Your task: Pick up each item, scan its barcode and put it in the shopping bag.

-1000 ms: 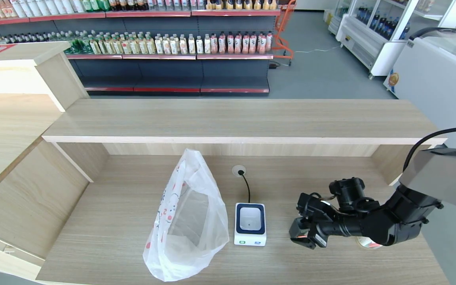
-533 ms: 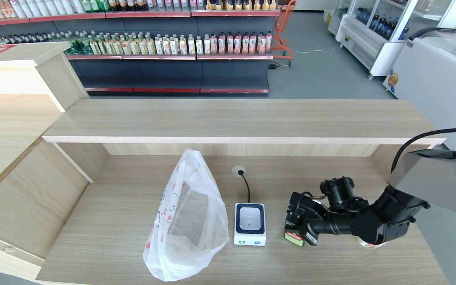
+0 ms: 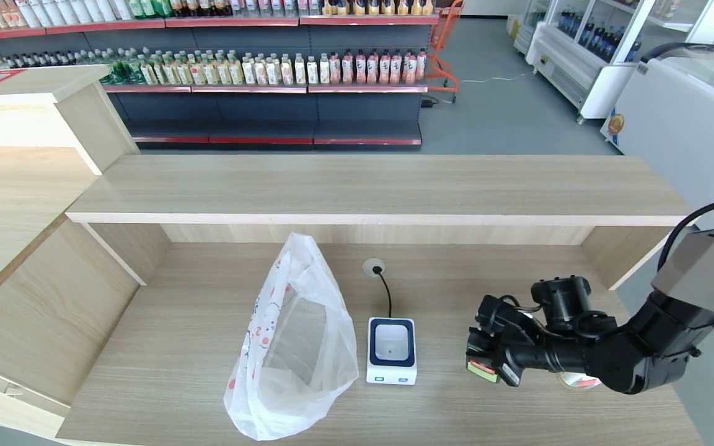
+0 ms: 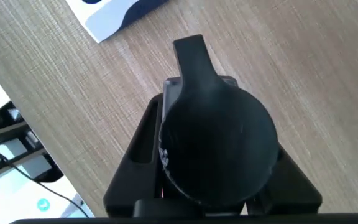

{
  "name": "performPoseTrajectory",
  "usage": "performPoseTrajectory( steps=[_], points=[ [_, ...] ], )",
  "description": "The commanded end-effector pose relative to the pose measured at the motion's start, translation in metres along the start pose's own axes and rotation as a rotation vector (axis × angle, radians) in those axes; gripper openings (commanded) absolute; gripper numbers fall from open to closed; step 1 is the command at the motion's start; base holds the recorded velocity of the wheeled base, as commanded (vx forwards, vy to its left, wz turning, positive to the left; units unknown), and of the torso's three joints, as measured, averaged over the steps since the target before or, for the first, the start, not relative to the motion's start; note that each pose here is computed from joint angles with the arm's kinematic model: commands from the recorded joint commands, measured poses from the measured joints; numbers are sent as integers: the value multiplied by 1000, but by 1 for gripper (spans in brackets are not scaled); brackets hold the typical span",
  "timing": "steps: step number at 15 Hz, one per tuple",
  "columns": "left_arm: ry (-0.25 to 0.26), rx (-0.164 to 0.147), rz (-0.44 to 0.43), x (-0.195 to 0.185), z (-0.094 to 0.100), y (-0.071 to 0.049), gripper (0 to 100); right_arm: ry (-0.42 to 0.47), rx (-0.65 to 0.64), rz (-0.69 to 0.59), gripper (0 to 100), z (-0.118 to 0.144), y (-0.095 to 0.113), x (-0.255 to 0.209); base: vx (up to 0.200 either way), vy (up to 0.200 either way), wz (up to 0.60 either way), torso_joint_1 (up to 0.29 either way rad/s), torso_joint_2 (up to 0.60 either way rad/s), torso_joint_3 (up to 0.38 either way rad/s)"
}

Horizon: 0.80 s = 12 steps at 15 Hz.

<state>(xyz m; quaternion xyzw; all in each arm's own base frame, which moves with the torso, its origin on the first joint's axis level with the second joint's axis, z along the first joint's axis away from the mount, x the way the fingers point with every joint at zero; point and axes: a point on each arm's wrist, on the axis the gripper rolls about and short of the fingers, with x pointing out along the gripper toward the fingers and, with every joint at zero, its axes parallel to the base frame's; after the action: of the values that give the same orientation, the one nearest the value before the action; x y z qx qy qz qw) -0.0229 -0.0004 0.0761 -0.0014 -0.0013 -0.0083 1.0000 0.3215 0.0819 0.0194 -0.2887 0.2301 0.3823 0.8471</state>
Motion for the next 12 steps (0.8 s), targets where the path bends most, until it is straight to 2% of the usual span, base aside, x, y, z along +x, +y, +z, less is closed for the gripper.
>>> performPoseTrajectory(
  steps=[1,2,3,5,7,9,11,12],
  points=[
    [-1,0,0,0,0,0,100,-161,157,-219,0,32,-28,-77,0,0,0,0,0,0],
    [-1,0,0,0,0,0,100,-161,157,-219,0,32,-28,-77,0,0,0,0,0,0],
    [-1,0,0,0,0,0,100,-182,79,-364,0,27,-33,-133,0,0,0,0,0,0],
    [-1,0,0,0,0,0,100,-193,-197,-433,0,23,-19,-160,0,0,0,0,0,0],
    [-1,0,0,0,0,0,100,-394,-669,-304,0,28,-9,-167,0,0,0,0,0,0],
    [-1,0,0,0,0,0,100,-522,-1245,-281,0,29,0,-163,0,0,0,0,0,0],
    [-1,0,0,0,0,0,100,-594,-1593,-201,0,29,25,-155,0,0,0,0,0,0],
    [-1,0,0,0,0,0,100,-627,-1727,-137,0,25,39,-152,0,0,0,0,0,0]
  ],
)
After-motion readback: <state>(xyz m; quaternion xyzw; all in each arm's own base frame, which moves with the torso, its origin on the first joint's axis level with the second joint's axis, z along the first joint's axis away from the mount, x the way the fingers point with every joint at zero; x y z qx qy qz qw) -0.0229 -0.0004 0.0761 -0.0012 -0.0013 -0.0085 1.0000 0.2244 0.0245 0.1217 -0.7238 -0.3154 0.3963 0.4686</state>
